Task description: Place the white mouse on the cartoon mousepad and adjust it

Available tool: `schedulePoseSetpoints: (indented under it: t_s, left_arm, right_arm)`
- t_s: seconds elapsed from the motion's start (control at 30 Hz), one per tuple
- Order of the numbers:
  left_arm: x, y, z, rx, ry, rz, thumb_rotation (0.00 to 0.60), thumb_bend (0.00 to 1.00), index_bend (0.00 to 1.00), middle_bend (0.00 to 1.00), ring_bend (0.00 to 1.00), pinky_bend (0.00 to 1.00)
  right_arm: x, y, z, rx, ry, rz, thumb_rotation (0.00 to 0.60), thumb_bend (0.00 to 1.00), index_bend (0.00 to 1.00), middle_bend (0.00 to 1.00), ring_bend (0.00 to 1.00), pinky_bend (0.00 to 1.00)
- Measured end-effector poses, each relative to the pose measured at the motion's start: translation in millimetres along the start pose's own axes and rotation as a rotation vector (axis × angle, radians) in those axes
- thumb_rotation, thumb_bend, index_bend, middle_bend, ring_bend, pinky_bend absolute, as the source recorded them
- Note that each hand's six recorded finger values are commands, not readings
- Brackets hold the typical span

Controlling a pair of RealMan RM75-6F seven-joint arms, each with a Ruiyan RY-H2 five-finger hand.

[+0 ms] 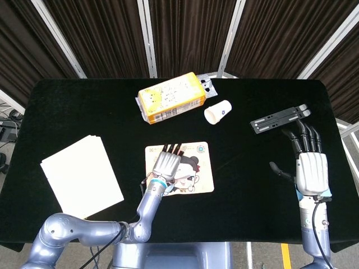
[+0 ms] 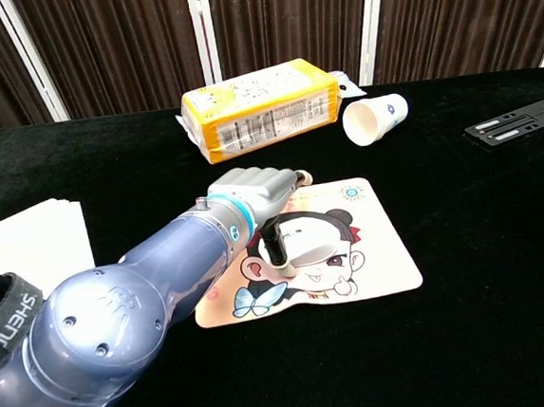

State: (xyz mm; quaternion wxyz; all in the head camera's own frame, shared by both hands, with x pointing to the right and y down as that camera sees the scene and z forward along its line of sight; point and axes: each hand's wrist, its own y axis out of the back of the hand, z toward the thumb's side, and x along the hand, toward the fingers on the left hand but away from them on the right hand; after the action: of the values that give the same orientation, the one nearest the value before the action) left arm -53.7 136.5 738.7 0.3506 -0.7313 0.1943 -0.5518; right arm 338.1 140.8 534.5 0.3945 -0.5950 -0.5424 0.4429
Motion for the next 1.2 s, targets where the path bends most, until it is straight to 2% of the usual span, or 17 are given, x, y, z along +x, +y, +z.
schedulePoseSetpoints:
  t_s: [0.27, 0.73, 1.2]
  left_arm:
    - [7.2, 3.4, -8.4, 0.010, 0.012, 0.020, 0.600, 0.09, 0.00, 0.00, 0.00, 0.00]
    - [12.9, 15.4, -14.7, -0.032, 0.016, 0.043, 0.600, 0.08, 0.00, 0.00, 0.00, 0.00]
    - [22.4, 18.5, -30.0, -0.016, 0.057, 0.032, 0.600, 0.08, 0.00, 0.00, 0.00, 0.00]
  right_arm:
    - [-0.7, -3.7, -2.7, 0.001, -0.010, 0.011, 0.600, 0.15, 0.18, 0.00, 0.00, 0.00]
    - [-1.3, -5.6, -4.8, 0.011, -0.013, 0.012, 0.600, 0.15, 0.19, 0.00, 0.00, 0.00]
    - [-1.8, -4.5, -4.8, 0.008, -0.014, 0.008, 0.600, 0.15, 0.19, 0.00, 0.00, 0.00]
